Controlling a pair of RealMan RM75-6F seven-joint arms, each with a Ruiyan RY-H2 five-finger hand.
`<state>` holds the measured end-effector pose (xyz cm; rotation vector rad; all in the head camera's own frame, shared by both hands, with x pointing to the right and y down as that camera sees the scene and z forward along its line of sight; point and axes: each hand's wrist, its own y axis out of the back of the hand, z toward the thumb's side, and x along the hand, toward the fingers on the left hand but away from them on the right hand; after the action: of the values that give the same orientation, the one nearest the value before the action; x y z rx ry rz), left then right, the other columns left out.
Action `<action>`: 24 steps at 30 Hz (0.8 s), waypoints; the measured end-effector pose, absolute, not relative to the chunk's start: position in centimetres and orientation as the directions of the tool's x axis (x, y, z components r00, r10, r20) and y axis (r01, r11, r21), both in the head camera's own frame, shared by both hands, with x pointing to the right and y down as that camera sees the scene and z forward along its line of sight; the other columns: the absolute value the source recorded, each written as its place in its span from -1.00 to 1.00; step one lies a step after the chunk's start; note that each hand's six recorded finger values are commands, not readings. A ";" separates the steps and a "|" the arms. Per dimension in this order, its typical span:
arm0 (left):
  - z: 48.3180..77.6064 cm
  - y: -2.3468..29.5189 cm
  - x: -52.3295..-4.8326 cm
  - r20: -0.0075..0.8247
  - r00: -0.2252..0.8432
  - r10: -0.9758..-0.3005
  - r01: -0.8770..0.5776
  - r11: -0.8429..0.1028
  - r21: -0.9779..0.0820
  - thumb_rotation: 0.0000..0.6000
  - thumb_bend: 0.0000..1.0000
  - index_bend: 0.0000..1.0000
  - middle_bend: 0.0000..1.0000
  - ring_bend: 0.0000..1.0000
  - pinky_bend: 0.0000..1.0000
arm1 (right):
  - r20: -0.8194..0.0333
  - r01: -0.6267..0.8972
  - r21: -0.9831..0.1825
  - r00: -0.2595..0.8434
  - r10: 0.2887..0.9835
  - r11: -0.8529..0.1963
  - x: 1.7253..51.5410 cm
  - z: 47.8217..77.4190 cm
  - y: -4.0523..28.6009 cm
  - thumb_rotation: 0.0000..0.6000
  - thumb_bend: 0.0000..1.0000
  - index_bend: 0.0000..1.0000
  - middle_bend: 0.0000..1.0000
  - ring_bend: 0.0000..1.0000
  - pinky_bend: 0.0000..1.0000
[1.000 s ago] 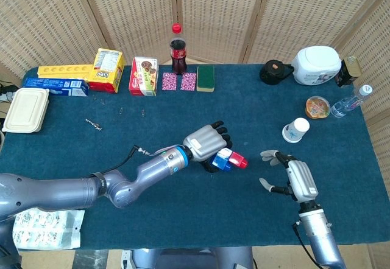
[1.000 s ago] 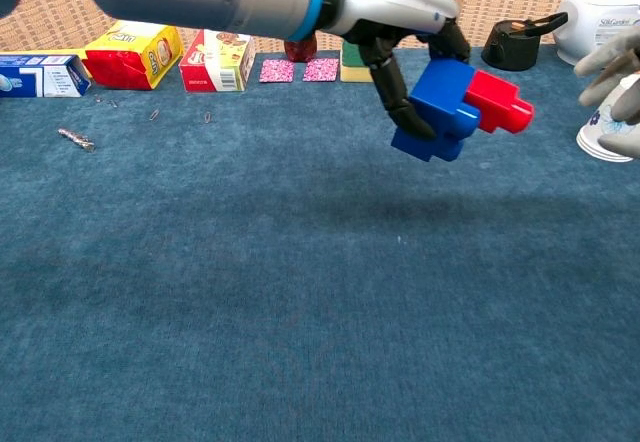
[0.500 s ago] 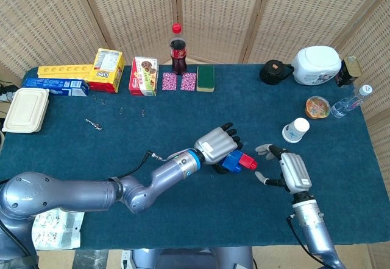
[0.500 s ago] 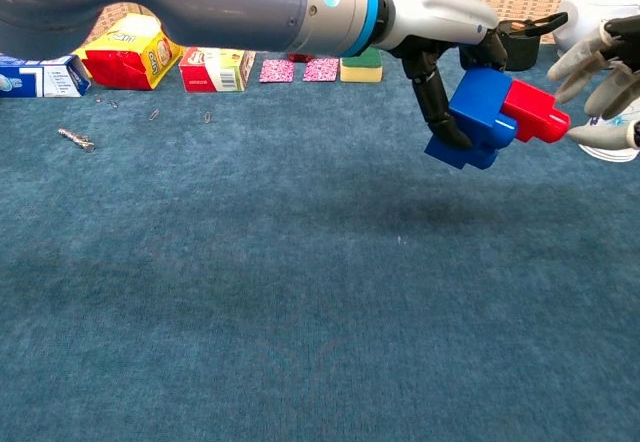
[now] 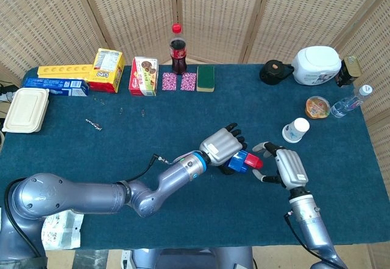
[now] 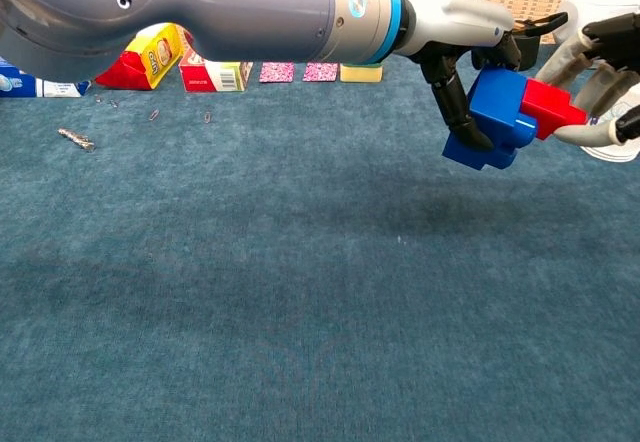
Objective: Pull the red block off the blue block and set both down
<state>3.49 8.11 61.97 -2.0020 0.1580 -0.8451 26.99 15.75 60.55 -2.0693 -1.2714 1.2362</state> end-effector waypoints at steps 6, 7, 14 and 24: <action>62.1 8.3 3.8 0.499 0.755 -0.425 0.213 -0.561 -0.800 0.43 -0.31 0.00 -0.38 -0.65 -0.82 | -0.483 0.472 -0.718 0.191 0.855 -0.511 26.3 60.6 15.1 1.00 -0.42 -0.10 -0.24 -0.11 -0.24; 62.2 8.3 3.8 0.499 0.755 -0.425 0.213 -0.560 -0.800 0.42 -0.31 0.00 -0.38 -0.65 -0.82 | -0.486 0.469 -0.719 0.190 0.853 -0.513 26.2 60.7 15.0 1.00 -0.41 -0.08 -0.24 -0.11 -0.24; 62.2 8.5 4.0 0.496 0.757 -0.426 0.215 -0.555 -0.804 0.42 -0.31 0.00 -0.38 -0.65 -0.82 | -0.498 0.451 -0.728 0.169 0.851 -0.516 26.0 60.7 14.2 1.00 -0.34 0.03 -0.18 -0.09 -0.22; 62.4 8.6 3.7 0.498 0.757 -0.423 0.230 -0.540 -0.809 0.41 -0.31 0.00 -0.38 -0.65 -0.82 | -0.518 0.438 -0.731 0.143 0.843 -0.523 26.8 61.1 14.3 1.00 -0.31 0.08 -0.14 -0.07 -0.20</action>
<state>3.71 8.55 62.39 -1.9745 0.1460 -0.8390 26.78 14.27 61.10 -2.0197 -1.2264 1.3458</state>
